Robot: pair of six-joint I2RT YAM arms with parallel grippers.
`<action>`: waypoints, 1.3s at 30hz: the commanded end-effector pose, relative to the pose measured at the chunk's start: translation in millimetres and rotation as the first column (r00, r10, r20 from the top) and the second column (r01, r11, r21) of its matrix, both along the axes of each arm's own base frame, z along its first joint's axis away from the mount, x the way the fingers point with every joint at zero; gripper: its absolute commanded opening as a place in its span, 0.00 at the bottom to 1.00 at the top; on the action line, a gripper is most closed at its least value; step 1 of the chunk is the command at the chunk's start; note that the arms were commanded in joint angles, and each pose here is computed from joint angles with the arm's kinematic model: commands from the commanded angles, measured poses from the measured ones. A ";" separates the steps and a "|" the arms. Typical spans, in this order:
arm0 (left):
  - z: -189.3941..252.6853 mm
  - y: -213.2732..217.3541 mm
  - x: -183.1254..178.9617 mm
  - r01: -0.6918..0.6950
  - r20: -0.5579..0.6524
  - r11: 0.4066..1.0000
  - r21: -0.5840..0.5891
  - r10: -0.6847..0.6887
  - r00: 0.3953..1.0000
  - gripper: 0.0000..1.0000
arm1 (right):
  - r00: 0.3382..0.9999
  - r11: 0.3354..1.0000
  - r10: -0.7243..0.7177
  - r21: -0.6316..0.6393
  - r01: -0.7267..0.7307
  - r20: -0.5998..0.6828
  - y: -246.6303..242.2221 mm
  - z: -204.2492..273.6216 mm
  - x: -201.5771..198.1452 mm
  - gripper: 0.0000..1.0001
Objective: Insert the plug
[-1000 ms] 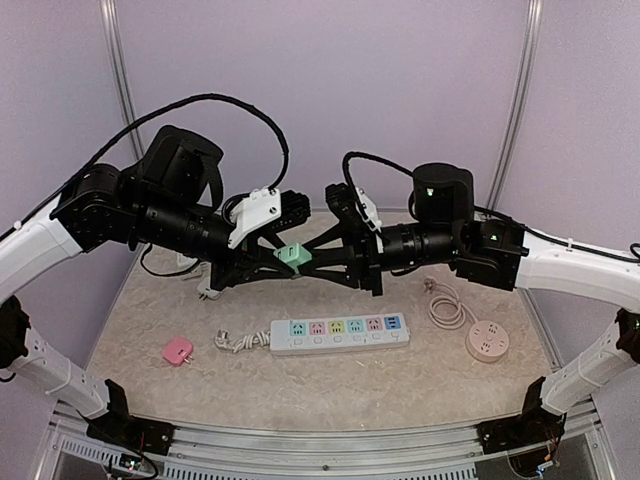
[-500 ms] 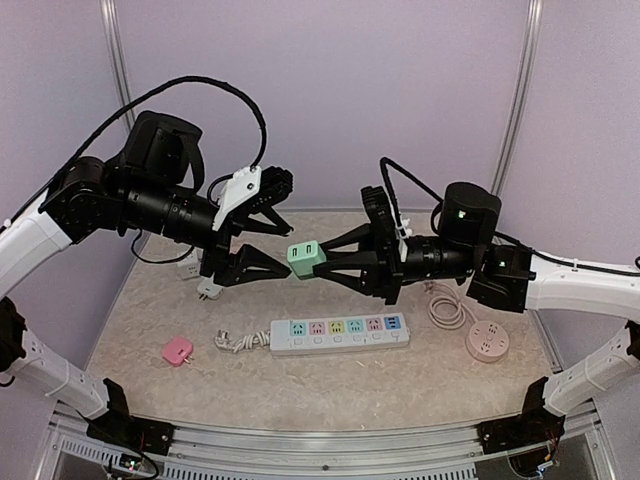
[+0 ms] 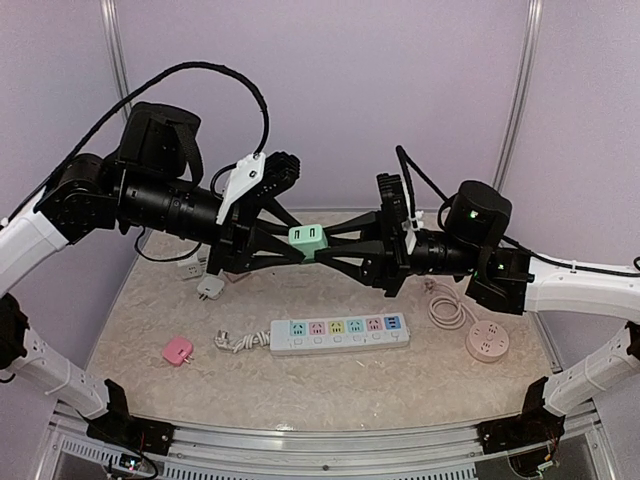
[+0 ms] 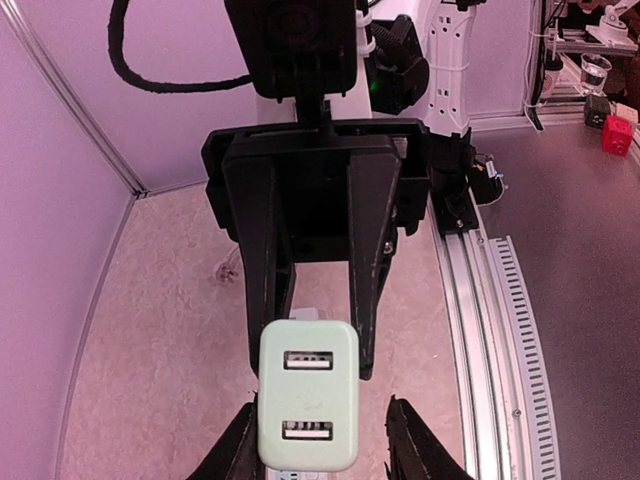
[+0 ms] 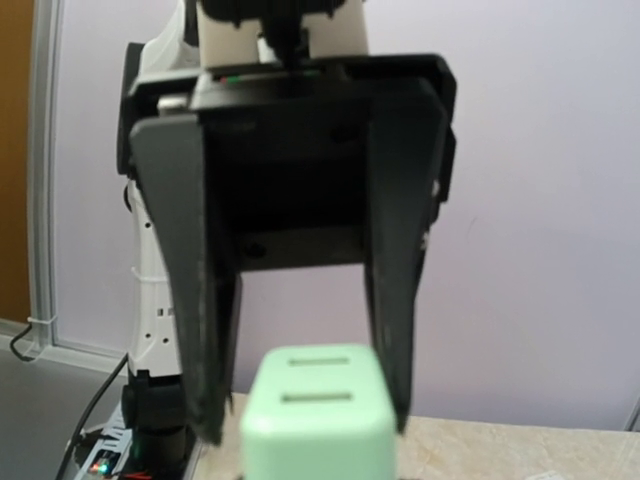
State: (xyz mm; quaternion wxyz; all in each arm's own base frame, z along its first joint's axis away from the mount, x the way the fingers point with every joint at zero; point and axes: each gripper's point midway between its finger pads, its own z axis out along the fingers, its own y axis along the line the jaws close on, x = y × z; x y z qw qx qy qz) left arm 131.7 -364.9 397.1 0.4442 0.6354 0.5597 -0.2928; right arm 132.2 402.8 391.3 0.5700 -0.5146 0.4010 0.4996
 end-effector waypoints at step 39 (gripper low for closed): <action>-152.0 51.6 52.7 -0.104 0.022 0.955 0.277 0.102 0.995 0.00 | 0.365 0.617 -0.786 -0.589 0.523 -0.499 -105.2 -184.1 115.4 1.00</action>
